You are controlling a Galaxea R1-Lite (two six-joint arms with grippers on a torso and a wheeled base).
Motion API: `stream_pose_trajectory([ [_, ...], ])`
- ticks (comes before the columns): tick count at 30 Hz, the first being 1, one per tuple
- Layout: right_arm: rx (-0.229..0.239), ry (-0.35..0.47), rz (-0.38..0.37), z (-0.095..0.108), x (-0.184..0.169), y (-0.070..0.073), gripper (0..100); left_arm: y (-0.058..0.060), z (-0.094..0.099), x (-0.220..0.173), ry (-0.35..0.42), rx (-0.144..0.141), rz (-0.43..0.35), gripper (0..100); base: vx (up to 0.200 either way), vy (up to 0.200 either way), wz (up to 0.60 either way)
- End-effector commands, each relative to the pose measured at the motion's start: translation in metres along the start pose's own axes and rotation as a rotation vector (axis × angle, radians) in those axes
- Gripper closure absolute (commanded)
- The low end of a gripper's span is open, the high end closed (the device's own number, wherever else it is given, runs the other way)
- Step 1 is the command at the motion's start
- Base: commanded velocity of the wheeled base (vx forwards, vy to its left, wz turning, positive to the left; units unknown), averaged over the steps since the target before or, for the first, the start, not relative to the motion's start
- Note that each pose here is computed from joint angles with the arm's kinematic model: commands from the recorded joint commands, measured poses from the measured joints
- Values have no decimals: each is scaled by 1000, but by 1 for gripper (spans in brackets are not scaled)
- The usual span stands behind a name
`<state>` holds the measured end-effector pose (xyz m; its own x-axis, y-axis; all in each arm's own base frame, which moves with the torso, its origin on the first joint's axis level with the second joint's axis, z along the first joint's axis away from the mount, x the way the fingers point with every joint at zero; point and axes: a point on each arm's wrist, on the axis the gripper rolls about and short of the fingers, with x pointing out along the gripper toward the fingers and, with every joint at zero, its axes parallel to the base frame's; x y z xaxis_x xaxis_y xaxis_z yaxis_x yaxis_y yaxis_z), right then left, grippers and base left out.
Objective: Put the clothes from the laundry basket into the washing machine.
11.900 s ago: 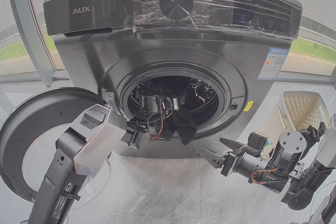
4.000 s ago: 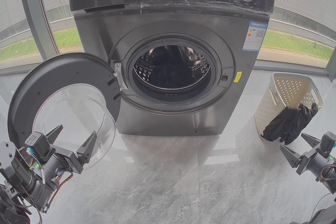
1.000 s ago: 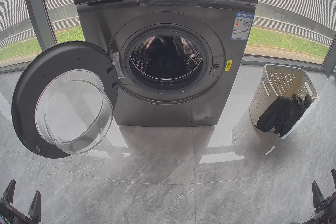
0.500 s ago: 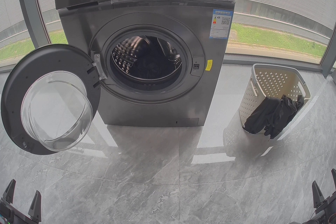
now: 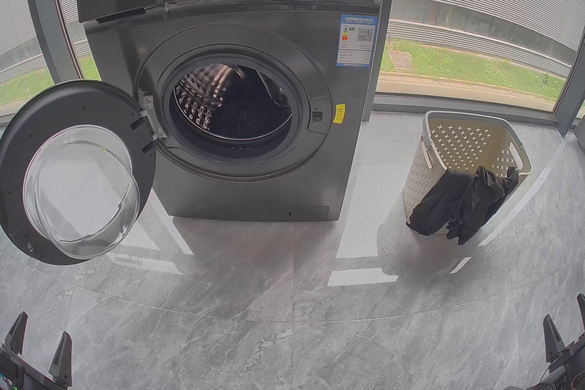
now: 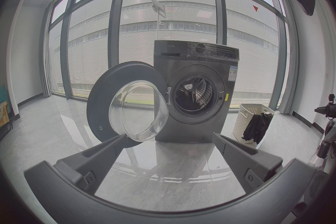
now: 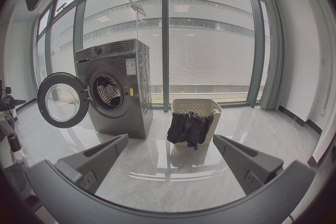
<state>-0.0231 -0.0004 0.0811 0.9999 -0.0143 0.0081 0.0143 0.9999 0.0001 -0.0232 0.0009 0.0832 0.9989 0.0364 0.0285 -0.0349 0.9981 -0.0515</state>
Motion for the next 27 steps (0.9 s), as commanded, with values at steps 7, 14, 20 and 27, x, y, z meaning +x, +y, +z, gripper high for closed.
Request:
stream_pose_trajectory([
  [7, 0, 19, 0, -5, 1, 0, 0, 0, -5, 0, 4, -2, 1, 0, 0, -200, 0],
  [14, 0, 19, 2, -5, 1, 0, 0, 0, -5, 0, 2, -2, 1, 0, 0, -86, 0],
  [20, 0, 19, 0, -5, 1, 0, 0, 0, -5, 0, 4, -5, -1, 0, 133, 0, 0],
  [27, 0, 19, 2, -5, 1, 0, 0, 0, -5, 0, 4, 0, 1, 0, 200, 0, 0],
])
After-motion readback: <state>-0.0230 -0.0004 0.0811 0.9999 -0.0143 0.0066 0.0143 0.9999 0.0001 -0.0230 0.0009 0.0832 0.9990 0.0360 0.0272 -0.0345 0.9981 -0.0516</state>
